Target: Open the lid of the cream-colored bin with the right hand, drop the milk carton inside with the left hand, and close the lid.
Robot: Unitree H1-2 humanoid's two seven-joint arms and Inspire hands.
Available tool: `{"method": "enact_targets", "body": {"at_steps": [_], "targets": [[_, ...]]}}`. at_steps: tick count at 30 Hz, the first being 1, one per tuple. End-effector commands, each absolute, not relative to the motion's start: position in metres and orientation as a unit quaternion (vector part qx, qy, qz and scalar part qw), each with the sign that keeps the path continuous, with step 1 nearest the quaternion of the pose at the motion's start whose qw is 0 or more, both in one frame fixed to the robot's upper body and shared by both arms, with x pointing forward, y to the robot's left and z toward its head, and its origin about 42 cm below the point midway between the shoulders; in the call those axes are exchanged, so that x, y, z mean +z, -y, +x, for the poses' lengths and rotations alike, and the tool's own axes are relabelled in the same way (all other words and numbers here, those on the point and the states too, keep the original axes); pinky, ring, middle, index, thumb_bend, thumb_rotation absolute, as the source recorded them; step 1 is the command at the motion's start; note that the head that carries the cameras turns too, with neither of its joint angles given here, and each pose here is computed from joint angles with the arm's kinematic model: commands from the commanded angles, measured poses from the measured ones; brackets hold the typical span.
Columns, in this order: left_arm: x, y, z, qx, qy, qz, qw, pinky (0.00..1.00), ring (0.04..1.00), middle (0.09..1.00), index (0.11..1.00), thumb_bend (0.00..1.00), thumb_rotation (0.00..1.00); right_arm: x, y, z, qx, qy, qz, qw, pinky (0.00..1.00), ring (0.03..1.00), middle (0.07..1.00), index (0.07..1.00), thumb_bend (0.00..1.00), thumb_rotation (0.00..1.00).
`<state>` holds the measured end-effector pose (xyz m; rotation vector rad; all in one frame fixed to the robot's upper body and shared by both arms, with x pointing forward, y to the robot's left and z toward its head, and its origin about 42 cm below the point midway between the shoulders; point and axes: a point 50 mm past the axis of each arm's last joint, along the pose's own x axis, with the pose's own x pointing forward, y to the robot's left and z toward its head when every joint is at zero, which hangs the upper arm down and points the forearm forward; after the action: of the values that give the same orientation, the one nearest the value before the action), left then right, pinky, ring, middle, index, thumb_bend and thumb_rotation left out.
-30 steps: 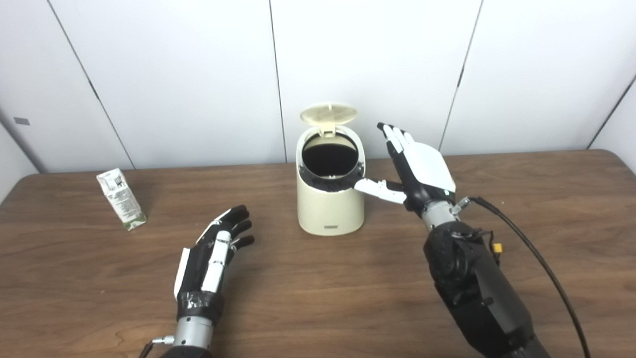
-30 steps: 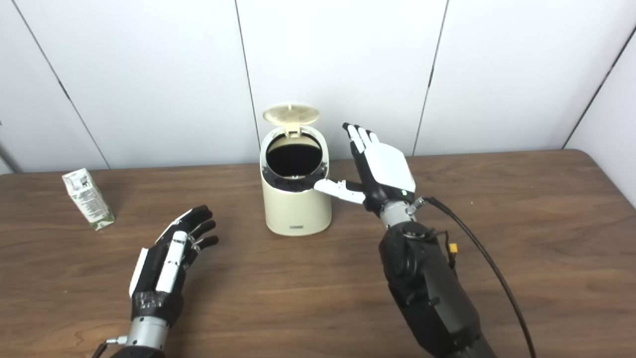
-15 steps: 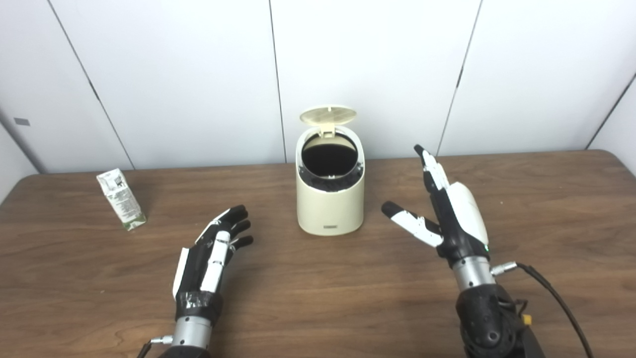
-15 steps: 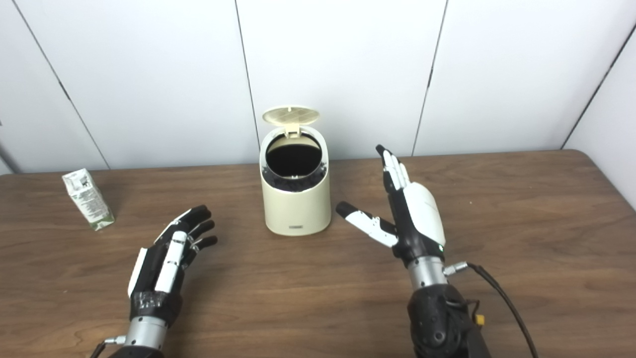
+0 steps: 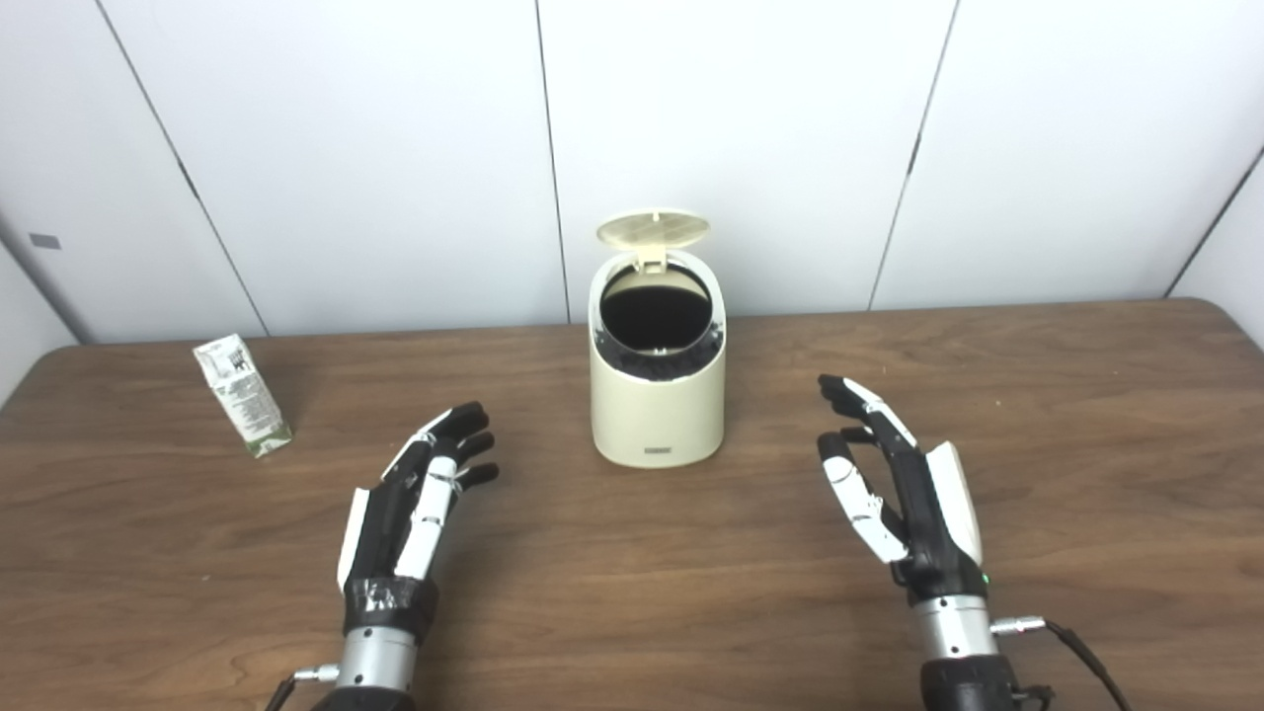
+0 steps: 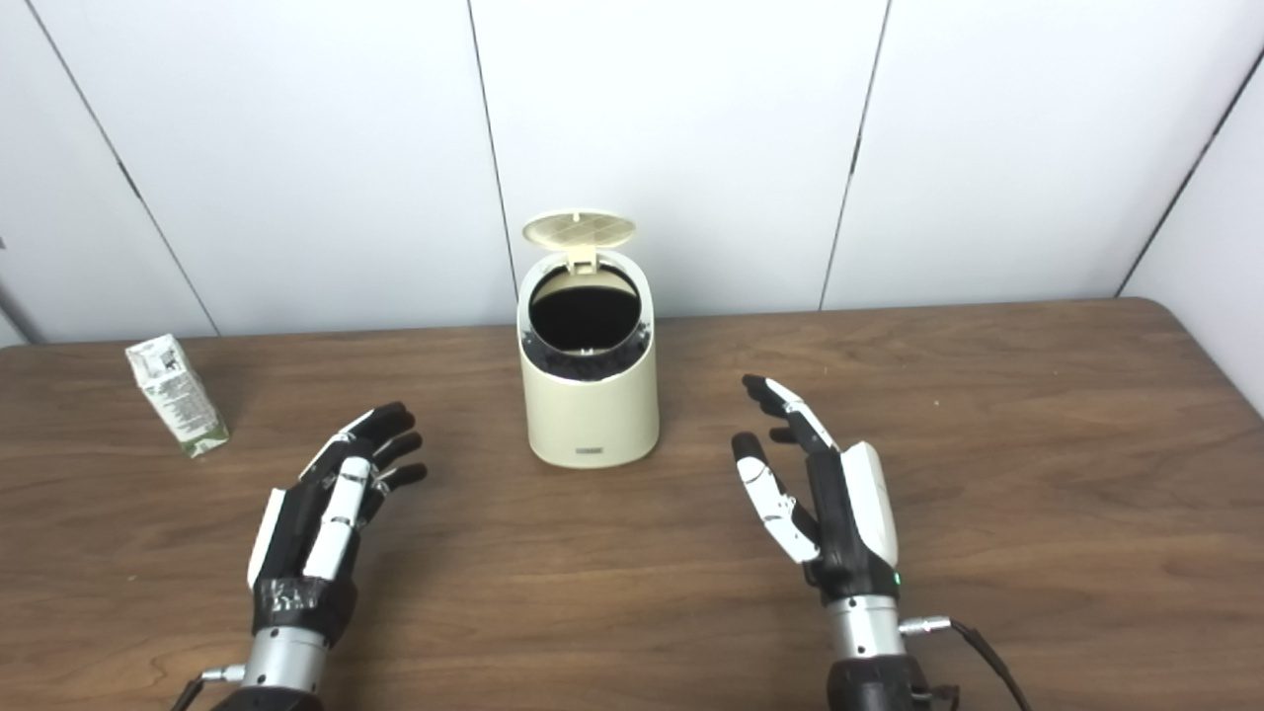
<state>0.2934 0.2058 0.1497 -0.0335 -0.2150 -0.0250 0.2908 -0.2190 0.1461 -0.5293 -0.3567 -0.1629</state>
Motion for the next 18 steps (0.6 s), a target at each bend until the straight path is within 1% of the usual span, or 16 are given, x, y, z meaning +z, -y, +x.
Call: {"method": "enact_targets", "body": {"at_steps": [1,2,3,5,6,7,8,10,11,13,15,16,18], "targets": [[0.169,-0.212,0.297,-0.014,0.178,0.047,0.983,0.73,0.816,0.826,0.821,0.19,0.72,0.156,0.22,0.29,-0.092,0.213,-0.251,0.94,0.7,0.8,0.801,0.798,0.19,0.9],[0.174,-0.215,0.297,-0.01,0.195,0.068,0.978,0.73,0.815,0.822,0.816,0.23,0.67,0.155,0.22,0.289,-0.094,0.213,-0.246,0.941,0.7,0.804,0.802,0.798,0.19,0.87],[0.177,-0.217,0.297,-0.007,0.207,0.08,0.975,0.71,0.808,0.816,0.807,0.25,0.57,0.155,0.22,0.288,-0.095,0.213,-0.243,0.942,0.71,0.806,0.804,0.799,0.19,0.83],[0.191,-0.222,0.295,0.009,0.234,0.117,0.965,0.69,0.793,0.801,0.79,0.29,0.43,0.155,0.219,0.286,-0.095,0.211,-0.244,0.942,0.71,0.807,0.805,0.798,0.19,0.8],[0.198,-0.225,0.294,0.014,0.247,0.126,0.961,0.69,0.785,0.789,0.783,0.37,0.33,0.155,0.219,0.286,-0.094,0.21,-0.246,0.941,0.7,0.803,0.805,0.797,0.19,0.8],[0.203,-0.229,0.293,0.019,0.26,0.13,0.957,0.69,0.782,0.786,0.783,0.41,0.29,0.155,0.219,0.285,-0.093,0.209,-0.248,0.941,0.7,0.799,0.804,0.797,0.19,0.8],[0.209,-0.234,0.293,0.026,0.271,0.134,0.953,0.68,0.778,0.783,0.784,0.45,0.28,0.154,0.219,0.286,-0.09,0.211,-0.248,0.941,0.69,0.794,0.8,0.795,0.19,0.79],[0.224,-0.244,0.289,0.049,0.288,0.139,0.946,0.67,0.781,0.779,0.786,0.55,0.33,0.151,0.221,0.287,-0.088,0.217,-0.243,0.941,0.68,0.785,0.791,0.78,0.18,0.76],[0.23,-0.249,0.288,0.059,0.294,0.14,0.944,0.67,0.785,0.782,0.788,0.58,0.35,0.149,0.221,0.287,-0.087,0.217,-0.242,0.942,0.68,0.784,0.79,0.777,0.19,0.75],[0.243,-0.263,0.285,0.077,0.315,0.144,0.935,0.68,0.787,0.791,0.791,0.58,0.36,0.149,0.223,0.287,-0.086,0.215,-0.245,0.941,0.69,0.788,0.79,0.779,0.19,0.75],[0.255,-0.276,0.284,0.086,0.333,0.138,0.929,0.68,0.786,0.803,0.795,0.55,0.33,0.148,0.224,0.287,-0.088,0.211,-0.248,0.941,0.69,0.786,0.79,0.778,0.2,0.77],[0.26,-0.285,0.283,0.094,0.339,0.133,0.927,0.7,0.792,0.809,0.806,0.52,0.3,0.149,0.224,0.287,-0.09,0.208,-0.25,0.942,0.69,0.788,0.796,0.788,0.2,0.79],[0.272,-0.302,0.283,0.117,0.348,0.128,0.921,0.69,0.783,0.799,0.806,0.54,0.32,0.149,0.225,0.287,-0.093,0.204,-0.249,0.942,0.7,0.796,0.804,0.796,0.2,0.77]]}}
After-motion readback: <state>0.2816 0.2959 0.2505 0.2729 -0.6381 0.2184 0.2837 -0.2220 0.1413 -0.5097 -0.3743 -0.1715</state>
